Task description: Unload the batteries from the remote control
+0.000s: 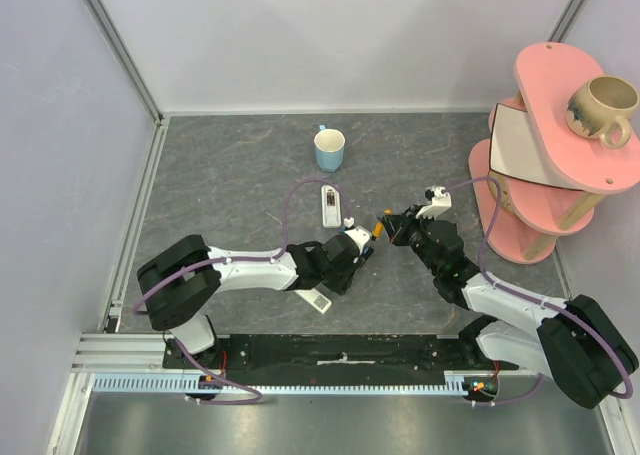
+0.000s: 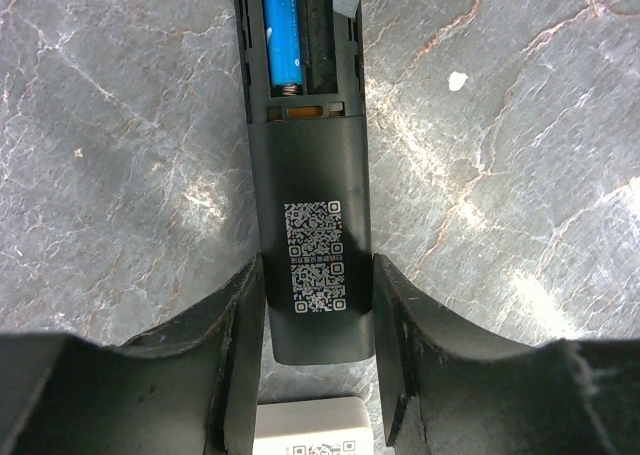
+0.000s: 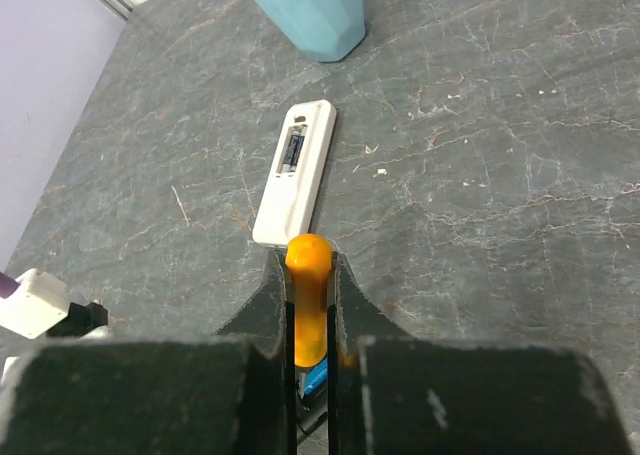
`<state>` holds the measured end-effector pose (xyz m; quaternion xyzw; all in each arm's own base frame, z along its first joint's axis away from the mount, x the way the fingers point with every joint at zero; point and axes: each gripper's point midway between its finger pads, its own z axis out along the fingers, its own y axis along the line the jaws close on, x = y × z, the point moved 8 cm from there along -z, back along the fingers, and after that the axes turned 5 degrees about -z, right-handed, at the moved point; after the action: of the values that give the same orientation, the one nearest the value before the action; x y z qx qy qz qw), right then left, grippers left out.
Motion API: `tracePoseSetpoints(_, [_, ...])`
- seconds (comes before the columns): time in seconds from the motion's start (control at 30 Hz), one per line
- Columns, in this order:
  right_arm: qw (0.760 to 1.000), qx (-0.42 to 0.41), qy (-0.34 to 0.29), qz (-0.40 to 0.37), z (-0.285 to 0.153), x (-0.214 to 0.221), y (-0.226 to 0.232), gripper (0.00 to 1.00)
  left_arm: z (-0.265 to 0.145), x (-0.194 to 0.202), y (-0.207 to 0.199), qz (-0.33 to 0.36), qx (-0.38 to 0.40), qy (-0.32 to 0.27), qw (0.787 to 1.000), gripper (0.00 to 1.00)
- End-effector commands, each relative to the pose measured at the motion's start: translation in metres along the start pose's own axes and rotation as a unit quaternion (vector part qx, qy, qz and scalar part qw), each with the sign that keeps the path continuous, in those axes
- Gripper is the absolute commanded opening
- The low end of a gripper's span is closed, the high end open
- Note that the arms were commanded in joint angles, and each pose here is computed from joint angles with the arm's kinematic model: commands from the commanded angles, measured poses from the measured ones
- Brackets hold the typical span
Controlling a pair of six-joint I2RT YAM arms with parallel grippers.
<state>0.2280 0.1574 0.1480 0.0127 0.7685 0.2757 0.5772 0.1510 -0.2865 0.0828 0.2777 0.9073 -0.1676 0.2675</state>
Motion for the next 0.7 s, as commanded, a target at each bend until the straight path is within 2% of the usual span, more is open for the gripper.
tracePoseSetpoints(0.0, [1.0,0.011,-0.015,-0.005,-0.001,-0.003,-0.002,0.0,0.003,0.013,-0.003,-0.032,-0.043,0.032,0.998,0.55])
tracePoseSetpoints(0.1, [1.0,0.012,-0.015,-0.005,-0.001,-0.003,-0.003,0.0,0.004,0.015,-0.007,-0.035,-0.037,0.035,0.998,0.62])
tracePoseSetpoints(0.3, [1.0,0.012,-0.017,-0.006,-0.003,-0.004,-0.003,0.0,0.0,0.017,-0.018,-0.036,-0.001,0.036,0.999,0.64])
tracePoseSetpoints(0.53, [1.0,0.007,-0.014,-0.006,-0.002,-0.001,-0.003,0.0,-0.007,0.012,-0.047,-0.032,0.123,0.012,0.992,0.63])
tracePoseSetpoints(0.6, [1.0,0.005,-0.015,-0.006,-0.003,-0.001,-0.003,0.0,-0.007,0.01,-0.046,-0.034,0.119,0.002,0.992,0.63])
tracePoseSetpoints(0.67, [1.0,0.002,-0.016,-0.005,-0.004,-0.002,-0.003,0.0,-0.009,0.006,-0.038,-0.036,0.083,-0.014,0.996,0.63])
